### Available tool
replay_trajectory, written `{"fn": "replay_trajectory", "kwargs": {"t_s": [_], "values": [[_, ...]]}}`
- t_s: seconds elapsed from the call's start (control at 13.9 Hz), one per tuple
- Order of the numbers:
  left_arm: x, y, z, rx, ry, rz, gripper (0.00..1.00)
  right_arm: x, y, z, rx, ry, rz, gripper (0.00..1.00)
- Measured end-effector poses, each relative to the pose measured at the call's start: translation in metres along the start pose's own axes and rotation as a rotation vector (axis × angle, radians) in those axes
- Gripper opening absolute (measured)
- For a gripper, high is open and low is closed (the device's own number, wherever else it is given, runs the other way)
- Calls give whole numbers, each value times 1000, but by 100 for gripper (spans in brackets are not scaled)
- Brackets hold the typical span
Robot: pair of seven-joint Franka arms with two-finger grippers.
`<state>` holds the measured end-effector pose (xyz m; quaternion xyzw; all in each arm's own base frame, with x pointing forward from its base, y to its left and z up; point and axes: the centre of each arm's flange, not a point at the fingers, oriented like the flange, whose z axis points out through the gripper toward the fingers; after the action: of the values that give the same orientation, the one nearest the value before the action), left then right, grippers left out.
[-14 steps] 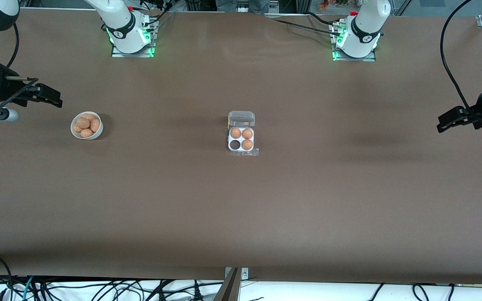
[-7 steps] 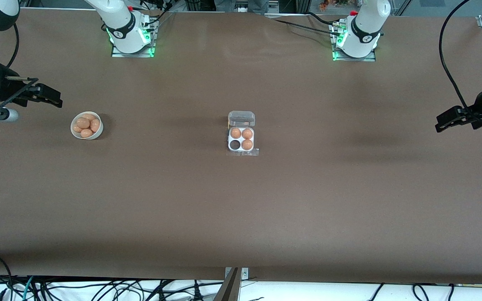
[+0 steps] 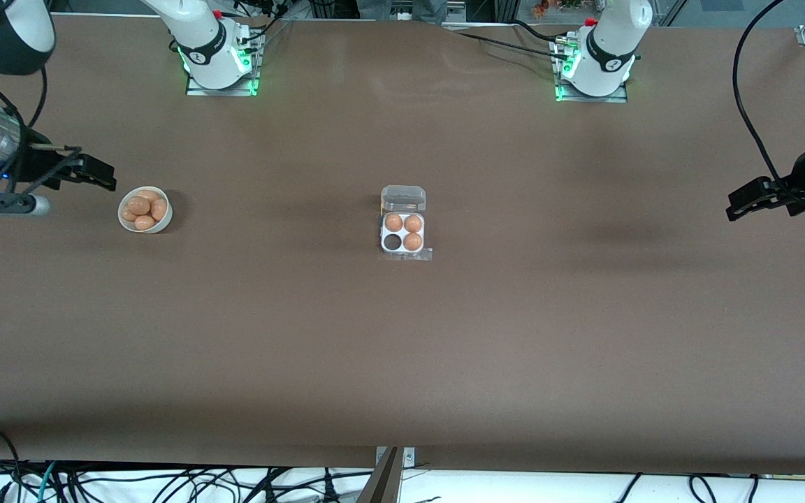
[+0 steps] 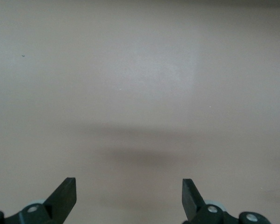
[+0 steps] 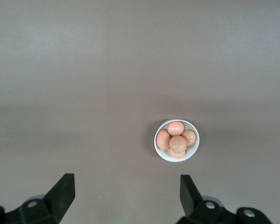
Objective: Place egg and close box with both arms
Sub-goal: 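Reach the right gripper down over the white bowl of eggs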
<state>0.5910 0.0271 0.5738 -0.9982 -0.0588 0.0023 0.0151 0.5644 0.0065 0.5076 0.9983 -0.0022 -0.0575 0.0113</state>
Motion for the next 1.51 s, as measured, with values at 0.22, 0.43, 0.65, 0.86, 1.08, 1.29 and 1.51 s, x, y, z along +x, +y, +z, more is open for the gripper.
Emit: {"fn": "replay_trajectory", "kwargs": {"t_s": [0.22, 0.43, 0.65, 0.86, 1.08, 1.29, 1.51], "values": [[0, 0, 0, 0, -2, 1, 100, 2, 28, 80, 2, 24, -19, 100], [-1, 1, 1, 0, -6, 1, 100, -14, 58, 156, -1, 56, -52, 100], [-1, 1, 1, 0, -6, 1, 100, -33, 73, 201, -51, 61, -95, 100], [-1, 1, 1, 0, -7, 1, 100, -46, 83, 233, -61, 59, -99, 100], [-1, 2, 1, 0, -8, 4, 100, -51, 81, 253, -61, 43, -104, 100], [-1, 3, 1, 0, -8, 5, 100, -51, 81, 266, -63, 25, -107, 100], [-1, 3, 1, 0, -8, 5, 100, -51, 81, 276, -65, 5, -117, 100]]}}
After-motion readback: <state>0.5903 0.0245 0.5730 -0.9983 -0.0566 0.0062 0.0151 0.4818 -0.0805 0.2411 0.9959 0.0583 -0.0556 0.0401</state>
